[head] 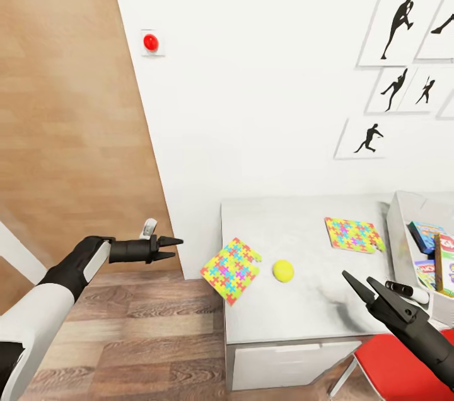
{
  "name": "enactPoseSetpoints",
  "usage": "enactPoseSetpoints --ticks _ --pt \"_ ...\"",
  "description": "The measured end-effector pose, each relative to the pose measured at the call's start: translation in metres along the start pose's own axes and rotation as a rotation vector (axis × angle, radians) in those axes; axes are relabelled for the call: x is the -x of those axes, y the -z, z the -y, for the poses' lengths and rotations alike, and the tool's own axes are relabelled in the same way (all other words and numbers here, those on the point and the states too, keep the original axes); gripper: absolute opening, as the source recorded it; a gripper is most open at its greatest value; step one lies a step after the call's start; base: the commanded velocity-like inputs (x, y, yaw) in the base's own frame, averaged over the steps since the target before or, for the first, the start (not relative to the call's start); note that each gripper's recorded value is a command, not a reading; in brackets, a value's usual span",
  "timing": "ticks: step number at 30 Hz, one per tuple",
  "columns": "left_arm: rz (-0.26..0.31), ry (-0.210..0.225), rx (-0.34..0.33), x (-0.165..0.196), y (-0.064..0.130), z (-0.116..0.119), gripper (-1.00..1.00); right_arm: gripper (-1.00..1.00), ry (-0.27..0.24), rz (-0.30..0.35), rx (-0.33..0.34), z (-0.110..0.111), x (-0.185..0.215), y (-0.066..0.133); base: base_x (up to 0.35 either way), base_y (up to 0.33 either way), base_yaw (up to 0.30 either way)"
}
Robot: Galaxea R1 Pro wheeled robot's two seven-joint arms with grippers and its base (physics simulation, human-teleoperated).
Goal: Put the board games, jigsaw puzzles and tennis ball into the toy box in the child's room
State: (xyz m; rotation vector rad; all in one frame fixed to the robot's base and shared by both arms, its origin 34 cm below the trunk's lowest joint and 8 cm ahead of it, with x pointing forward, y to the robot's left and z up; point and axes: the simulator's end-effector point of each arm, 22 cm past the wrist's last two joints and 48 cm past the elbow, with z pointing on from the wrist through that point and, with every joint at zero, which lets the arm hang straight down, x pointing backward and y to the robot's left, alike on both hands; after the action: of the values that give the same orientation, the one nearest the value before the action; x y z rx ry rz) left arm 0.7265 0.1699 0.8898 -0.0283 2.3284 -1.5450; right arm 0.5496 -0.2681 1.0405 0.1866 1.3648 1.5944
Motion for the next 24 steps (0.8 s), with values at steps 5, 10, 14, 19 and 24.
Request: enactPoseSetpoints --ticks 5,10,14,19,24 --pt "-0.001 0.0 -0.006 -0.0002 -0.0001 0.0013 1.0 1.0 0.001 0.0 0.0 0.0001 0.0 -0.0001 -0.298 0.0 0.0" --pt "-0.002 -0.001 -0.007 -0.0007 -0.0003 0.0018 1.0 1.0 0.001 0.0 0.0 -0.0001 -0.0001 -0.0001 -0.227 0.0 0.0" --pt "-0.002 -0.001 -0.007 -0.0005 0.0001 0.0019 1.0 1.0 0.001 0.001 0.001 -0.0004 -0.0003 -0.0003 -0.057 0.0 0.0" --pt "-0.003 -0.001 -0.006 -0.0008 -0.0003 0.0015 1.0 1.0 0.001 0.0 0.0 -0.0001 -0.0001 -0.0002 -0.127 -0.042 0.0" --pt "-0.002 -0.001 -0.007 -0.0007 -0.0001 0.0019 1.0 1.0 0.001 0.0 0.0 -0.0003 -0.0002 -0.0001 -0.105 -0.049 0.0"
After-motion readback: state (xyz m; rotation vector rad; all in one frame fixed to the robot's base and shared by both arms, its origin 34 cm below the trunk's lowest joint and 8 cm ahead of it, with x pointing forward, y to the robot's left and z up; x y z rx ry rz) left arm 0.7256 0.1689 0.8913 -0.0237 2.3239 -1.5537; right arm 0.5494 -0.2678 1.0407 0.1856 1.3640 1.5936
